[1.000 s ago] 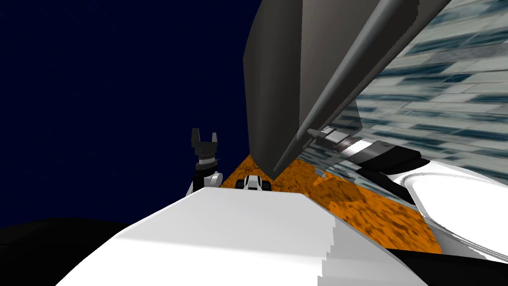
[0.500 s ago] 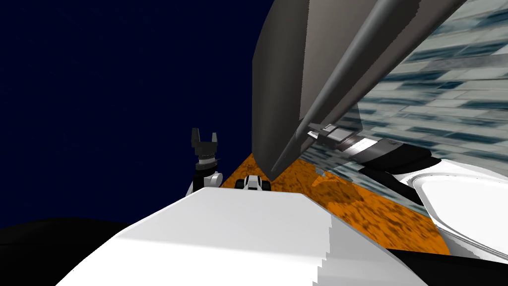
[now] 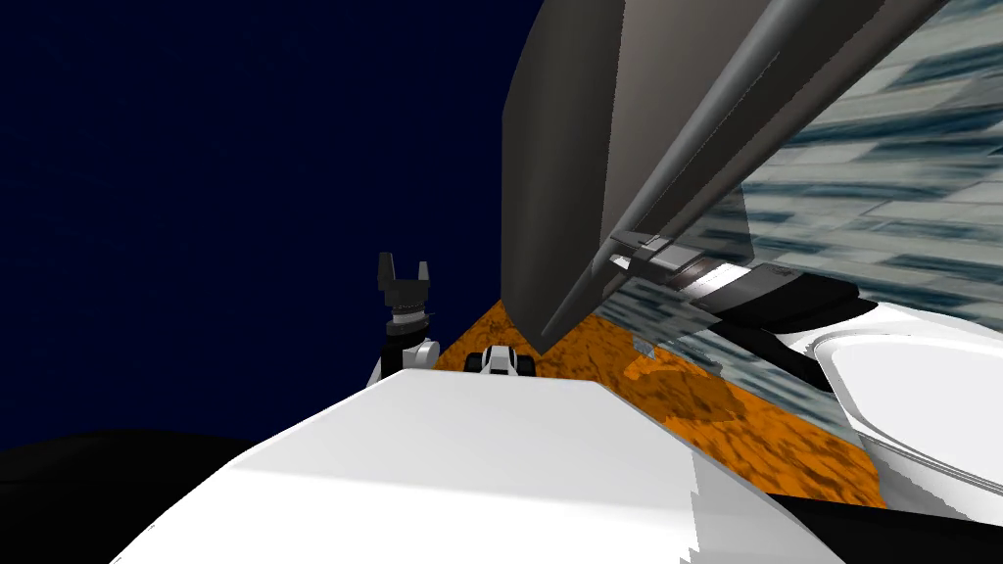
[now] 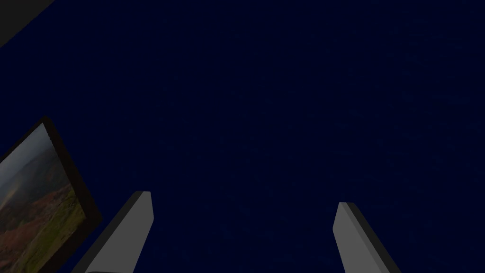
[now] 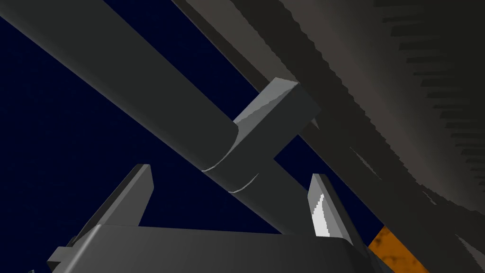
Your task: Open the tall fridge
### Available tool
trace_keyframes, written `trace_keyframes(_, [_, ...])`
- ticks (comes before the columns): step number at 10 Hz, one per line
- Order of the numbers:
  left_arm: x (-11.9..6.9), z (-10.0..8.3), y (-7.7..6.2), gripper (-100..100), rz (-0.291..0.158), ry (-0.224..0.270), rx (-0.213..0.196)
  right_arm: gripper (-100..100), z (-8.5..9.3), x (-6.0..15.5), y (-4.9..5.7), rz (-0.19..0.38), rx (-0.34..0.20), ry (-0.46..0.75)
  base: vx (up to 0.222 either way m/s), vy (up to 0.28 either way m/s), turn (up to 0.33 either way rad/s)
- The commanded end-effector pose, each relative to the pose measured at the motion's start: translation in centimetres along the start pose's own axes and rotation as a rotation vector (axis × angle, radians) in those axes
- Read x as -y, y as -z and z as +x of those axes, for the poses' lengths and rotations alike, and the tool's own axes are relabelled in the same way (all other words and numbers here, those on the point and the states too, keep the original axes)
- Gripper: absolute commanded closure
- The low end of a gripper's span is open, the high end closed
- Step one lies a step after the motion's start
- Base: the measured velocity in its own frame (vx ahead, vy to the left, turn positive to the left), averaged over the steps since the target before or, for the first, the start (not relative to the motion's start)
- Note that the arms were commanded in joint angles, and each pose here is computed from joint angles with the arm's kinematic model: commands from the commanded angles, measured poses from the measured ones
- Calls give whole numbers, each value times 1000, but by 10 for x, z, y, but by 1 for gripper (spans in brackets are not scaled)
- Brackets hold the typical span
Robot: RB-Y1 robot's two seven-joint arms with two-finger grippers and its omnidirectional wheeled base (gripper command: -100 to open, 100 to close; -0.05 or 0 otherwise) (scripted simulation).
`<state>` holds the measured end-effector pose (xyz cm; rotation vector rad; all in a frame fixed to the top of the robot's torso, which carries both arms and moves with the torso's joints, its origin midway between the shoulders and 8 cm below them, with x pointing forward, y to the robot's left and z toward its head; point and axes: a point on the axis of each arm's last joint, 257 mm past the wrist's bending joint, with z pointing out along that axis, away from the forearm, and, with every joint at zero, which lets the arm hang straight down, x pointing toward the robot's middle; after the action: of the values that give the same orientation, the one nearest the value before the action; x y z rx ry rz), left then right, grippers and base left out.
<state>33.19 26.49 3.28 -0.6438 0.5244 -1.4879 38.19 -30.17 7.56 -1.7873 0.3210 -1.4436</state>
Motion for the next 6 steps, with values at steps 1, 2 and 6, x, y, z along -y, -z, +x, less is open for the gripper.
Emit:
trace_keyframes(1, [0,0,0,0,0,0,0,-100,27,-23,2,-50,-53,-8,-135,17,291])
trace_keyframes(2, [0,0,0,0,0,0,0,-100,37,-32,3,-71,-75,-9,-134,31,312])
trace_keyframes(6, [0,0,0,0,0,0,0,-100,75,-69,10,-154,-159,-12,-122,24,297])
